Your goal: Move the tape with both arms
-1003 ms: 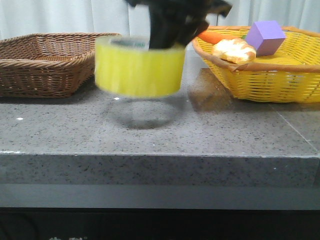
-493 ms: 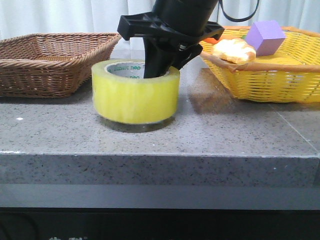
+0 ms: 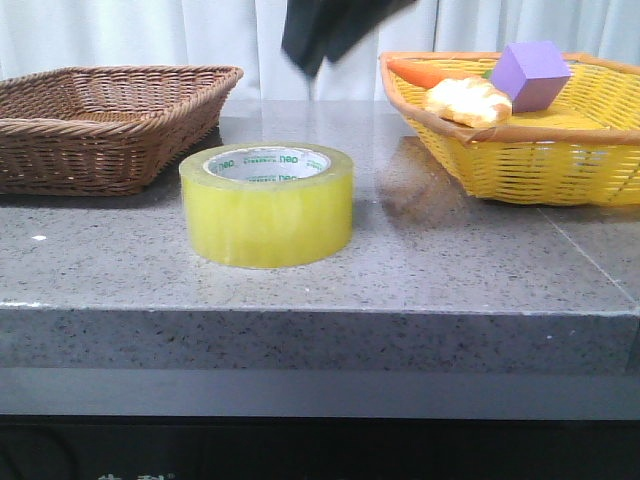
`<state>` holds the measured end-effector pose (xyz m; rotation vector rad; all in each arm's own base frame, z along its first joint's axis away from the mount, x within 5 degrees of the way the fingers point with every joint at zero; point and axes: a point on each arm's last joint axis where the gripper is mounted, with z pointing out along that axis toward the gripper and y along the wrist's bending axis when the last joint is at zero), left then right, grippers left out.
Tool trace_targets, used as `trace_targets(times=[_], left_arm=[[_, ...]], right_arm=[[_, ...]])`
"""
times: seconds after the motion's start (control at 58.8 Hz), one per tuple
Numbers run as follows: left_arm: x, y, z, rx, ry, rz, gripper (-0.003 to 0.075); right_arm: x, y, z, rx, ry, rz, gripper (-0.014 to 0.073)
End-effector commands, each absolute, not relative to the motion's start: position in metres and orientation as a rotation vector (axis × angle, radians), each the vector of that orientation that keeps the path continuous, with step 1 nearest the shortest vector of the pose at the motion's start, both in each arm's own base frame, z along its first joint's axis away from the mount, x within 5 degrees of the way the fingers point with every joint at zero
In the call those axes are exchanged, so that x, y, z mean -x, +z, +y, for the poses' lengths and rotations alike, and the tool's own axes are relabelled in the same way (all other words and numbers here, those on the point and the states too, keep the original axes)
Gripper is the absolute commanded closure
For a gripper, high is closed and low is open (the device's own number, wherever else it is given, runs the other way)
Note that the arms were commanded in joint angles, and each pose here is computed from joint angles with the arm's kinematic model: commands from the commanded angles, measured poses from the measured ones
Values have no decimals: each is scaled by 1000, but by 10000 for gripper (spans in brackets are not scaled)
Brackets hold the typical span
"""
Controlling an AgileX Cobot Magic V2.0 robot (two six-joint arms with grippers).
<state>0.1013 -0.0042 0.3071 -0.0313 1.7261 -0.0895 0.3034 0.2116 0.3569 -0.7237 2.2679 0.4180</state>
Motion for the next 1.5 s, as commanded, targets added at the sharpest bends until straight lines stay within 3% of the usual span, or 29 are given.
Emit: trace_targets(times=[0.0,0.187,0.51,1.122,1.48], left_arm=[[-103,326,-4,46,-103,1620,68],[-103,326,-4,46,-103,1620,68],[-103,325,-4,46,-103,1628,68],[-103,325,-4,46,-103,1630,68],[-103,325,-4,46,-103,1630,68]], right_arm=[[-288,410,197,647,462,2070,466],[-282,433,166,545,443,2030,632],[-254,446,86,297,332,1994,641],[-118,340,32,153,279,1730,641],[-68,313,20,145,286,1591,641]])
